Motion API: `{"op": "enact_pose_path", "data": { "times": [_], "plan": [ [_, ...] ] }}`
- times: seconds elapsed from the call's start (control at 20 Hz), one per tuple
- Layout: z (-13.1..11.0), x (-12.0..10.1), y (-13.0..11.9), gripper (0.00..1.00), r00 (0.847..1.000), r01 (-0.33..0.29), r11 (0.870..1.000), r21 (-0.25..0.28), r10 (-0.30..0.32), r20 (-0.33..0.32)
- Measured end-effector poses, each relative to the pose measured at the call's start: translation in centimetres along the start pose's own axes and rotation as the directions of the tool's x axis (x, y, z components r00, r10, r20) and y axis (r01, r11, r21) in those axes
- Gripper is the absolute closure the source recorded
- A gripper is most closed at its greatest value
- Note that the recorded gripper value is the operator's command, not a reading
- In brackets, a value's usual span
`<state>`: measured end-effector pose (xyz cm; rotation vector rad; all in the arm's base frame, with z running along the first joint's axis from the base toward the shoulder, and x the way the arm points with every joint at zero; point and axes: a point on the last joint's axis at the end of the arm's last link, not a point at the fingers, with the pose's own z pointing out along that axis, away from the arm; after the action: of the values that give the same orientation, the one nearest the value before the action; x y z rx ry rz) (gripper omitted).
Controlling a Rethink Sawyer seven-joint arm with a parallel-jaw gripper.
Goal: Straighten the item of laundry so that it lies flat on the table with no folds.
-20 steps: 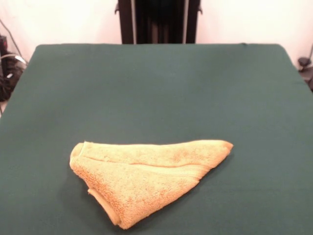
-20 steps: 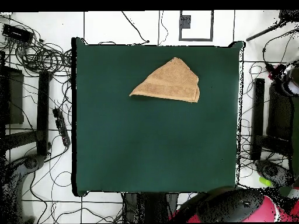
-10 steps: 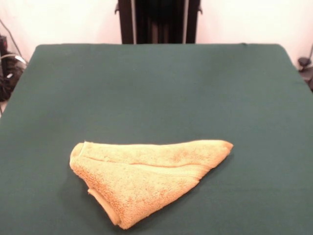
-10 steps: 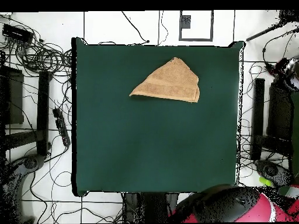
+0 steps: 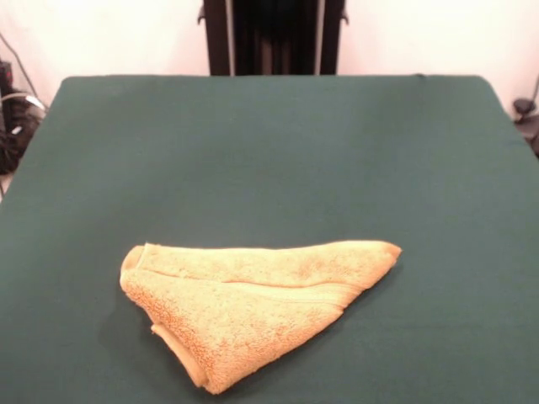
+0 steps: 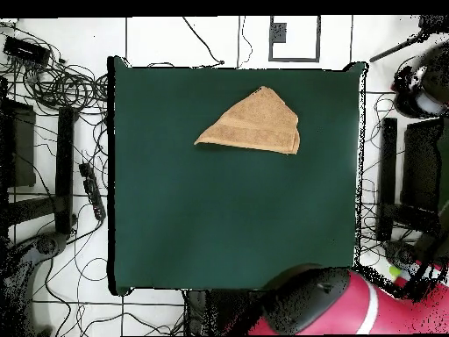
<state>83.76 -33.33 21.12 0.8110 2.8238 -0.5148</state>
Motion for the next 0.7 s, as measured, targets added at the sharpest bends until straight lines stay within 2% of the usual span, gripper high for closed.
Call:
{"op": "enact_pose_path", "data": {
  "times": [0.3, 0.7],
  "plan": [
    [-1.4, 1.6, 6.2, 0.0, 0.996, 0.085, 0.995, 0.056, -0.084, -0.018],
    [-0.1, 4.2, 10.8, 0.0, 0.987, 0.148, 0.986, 0.077, -0.142, -0.079]
  ]
}}
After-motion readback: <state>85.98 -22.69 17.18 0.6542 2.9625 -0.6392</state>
